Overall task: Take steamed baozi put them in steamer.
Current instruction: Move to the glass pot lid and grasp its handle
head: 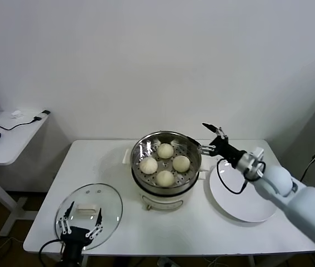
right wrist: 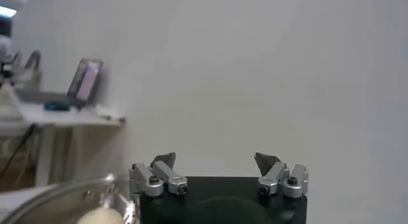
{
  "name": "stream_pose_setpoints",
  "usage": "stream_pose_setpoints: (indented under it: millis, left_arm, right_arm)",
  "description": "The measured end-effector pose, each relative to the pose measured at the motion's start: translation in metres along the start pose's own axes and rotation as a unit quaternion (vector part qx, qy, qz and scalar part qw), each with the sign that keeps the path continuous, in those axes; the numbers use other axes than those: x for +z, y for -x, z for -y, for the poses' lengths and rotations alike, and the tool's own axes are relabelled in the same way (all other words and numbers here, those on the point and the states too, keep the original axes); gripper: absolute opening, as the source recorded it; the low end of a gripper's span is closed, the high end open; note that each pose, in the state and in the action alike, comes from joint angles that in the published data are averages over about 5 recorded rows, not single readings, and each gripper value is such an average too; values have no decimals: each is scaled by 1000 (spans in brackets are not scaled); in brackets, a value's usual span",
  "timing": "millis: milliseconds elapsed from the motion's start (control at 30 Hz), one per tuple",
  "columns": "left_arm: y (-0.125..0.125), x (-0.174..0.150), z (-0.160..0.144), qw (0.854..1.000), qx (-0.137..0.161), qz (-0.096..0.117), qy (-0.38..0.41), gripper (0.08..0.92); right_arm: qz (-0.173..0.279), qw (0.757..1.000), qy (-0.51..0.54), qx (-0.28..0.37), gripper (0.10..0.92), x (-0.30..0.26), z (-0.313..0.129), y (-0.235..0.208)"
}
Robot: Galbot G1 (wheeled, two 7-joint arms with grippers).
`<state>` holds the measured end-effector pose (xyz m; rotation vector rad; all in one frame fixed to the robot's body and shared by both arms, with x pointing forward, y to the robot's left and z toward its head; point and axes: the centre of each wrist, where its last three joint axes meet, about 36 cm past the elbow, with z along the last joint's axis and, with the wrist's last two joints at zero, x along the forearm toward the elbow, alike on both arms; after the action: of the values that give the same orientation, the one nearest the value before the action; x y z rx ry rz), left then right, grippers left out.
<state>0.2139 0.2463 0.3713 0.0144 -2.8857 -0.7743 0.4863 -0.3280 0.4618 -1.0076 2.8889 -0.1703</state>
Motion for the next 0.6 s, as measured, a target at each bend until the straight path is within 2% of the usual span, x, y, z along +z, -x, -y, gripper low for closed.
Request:
stream_pose_setpoints:
  millis: [100,200,400,600]
  left_arm:
    - [5,5,-4,997,-8,-4,75,823]
    - [9,11,-6,987,-12,-9,160,823]
    - [20,28,-5,947,-8,-12,321,823]
    - [30,48,4,908,0,-13,418,823]
  right_arm:
    - [10,999,23,35,823,15,-13,-24]
    - [9,997,39,73,823,30,-22,-50]
    - [-5,989,57,135,823,55,-36,-95]
    - [-17,982,61,175,823,69,-44,-119]
